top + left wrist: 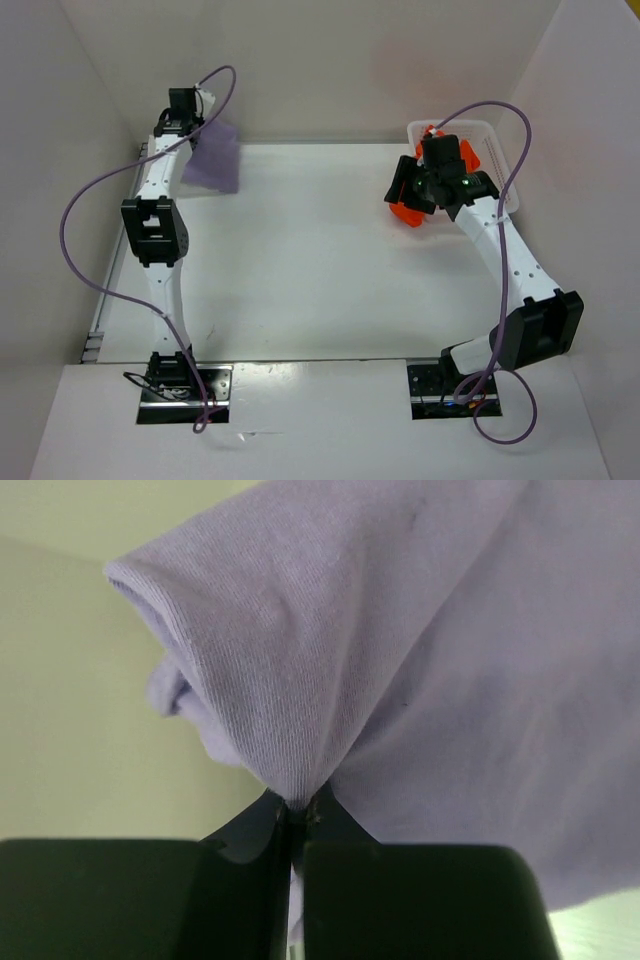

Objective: Fold and stack the t-shirts
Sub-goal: Put the neatly folded tshirt into the corner of the board with the left arm, then grab crumpled tshirt from bin with the right arm, then move the tshirt to the center of the board, then flatten out the tshirt

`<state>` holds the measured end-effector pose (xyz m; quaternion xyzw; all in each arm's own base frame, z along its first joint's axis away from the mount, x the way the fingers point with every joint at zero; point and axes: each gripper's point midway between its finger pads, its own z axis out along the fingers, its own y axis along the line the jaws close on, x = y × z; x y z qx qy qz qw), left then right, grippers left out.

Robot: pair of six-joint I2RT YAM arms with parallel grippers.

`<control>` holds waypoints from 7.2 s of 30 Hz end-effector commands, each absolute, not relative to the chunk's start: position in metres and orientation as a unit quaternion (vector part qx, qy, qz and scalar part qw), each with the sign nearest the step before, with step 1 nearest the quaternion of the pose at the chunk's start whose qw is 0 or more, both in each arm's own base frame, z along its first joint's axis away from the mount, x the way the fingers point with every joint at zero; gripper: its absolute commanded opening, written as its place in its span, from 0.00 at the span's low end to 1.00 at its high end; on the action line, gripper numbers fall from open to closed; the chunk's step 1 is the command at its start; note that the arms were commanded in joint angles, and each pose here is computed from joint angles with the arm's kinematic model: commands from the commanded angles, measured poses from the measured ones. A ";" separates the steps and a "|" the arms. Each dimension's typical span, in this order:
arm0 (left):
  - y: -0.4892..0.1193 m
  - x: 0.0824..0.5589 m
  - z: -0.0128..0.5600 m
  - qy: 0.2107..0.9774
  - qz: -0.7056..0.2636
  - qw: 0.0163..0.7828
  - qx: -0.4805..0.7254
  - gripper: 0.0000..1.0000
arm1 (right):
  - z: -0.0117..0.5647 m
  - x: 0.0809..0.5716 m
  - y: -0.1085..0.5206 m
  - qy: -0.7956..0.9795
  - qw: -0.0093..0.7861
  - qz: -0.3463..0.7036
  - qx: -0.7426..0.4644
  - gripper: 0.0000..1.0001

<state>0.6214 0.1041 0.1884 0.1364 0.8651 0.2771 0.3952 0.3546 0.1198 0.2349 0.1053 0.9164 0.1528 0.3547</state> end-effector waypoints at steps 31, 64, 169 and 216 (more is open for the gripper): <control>0.216 0.640 0.144 0.867 0.325 0.369 0.077 0.68 | 0.225 0.365 0.123 0.936 0.320 0.121 0.086 0.84; -0.011 0.487 0.237 0.875 -0.022 0.448 0.181 0.99 | 0.155 0.521 -0.028 0.916 0.313 0.025 0.251 0.42; -0.037 0.344 0.077 0.922 0.051 0.247 0.294 0.99 | 0.062 0.335 0.214 0.960 0.266 -0.062 -0.068 0.00; -0.119 0.295 0.118 0.858 -0.189 0.263 0.398 0.99 | 0.219 0.417 0.299 0.926 0.363 0.098 -0.043 0.00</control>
